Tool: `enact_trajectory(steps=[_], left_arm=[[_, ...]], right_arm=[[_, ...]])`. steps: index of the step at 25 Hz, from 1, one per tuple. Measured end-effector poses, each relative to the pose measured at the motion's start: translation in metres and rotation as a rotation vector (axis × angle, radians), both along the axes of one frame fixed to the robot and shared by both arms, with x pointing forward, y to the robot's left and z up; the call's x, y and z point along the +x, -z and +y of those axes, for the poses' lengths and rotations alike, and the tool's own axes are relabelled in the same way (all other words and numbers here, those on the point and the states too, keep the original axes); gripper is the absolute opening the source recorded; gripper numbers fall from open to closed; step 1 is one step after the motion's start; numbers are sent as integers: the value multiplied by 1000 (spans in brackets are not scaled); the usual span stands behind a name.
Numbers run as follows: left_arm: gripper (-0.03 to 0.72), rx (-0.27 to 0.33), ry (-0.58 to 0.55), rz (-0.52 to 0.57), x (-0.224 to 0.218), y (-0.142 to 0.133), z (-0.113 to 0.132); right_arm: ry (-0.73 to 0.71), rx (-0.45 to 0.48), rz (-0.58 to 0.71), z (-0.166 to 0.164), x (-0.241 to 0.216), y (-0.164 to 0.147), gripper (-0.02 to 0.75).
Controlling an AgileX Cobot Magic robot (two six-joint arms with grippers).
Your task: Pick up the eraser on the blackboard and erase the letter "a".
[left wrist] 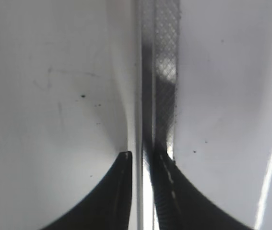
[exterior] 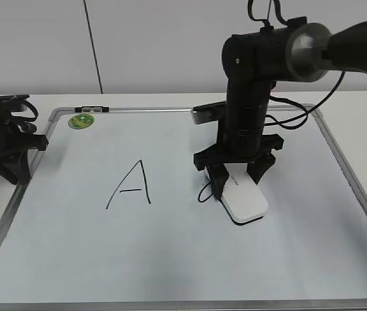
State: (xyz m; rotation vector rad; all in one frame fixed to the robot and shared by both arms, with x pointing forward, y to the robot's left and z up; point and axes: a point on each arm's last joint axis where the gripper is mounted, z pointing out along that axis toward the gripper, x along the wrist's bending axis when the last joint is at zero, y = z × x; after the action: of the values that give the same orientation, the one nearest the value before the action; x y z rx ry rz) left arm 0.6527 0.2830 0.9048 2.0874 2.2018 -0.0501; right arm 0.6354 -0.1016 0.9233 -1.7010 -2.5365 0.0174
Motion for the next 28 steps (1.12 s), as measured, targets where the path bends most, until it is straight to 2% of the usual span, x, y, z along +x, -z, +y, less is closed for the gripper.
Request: enact_trajectory(steps=[4,9,19,21,24,25,28], left_arm=[[117,0,0,2,0,0,0],[117,0,0,2,0,0,0],[117,4,3,3,0,0,0],[117,3,2,4,0,0,0],[117,3,2,4,0,0,0],[117,3,2,4,0,0,0],[117,3,2,4,0,0,0]], right_arm=[[-21,5,3,10,-5,0,526],[-93,12,5,39,-22,0,526],[-125,52,-1,62,-29,-5,526],[-133,86,-35,69,-27,-16,526],[-145,82,-111,67,-24,-40,526],[-138,83,-157,62,-23,-58,526],[-81,49,-235,37,-12,-81,526]])
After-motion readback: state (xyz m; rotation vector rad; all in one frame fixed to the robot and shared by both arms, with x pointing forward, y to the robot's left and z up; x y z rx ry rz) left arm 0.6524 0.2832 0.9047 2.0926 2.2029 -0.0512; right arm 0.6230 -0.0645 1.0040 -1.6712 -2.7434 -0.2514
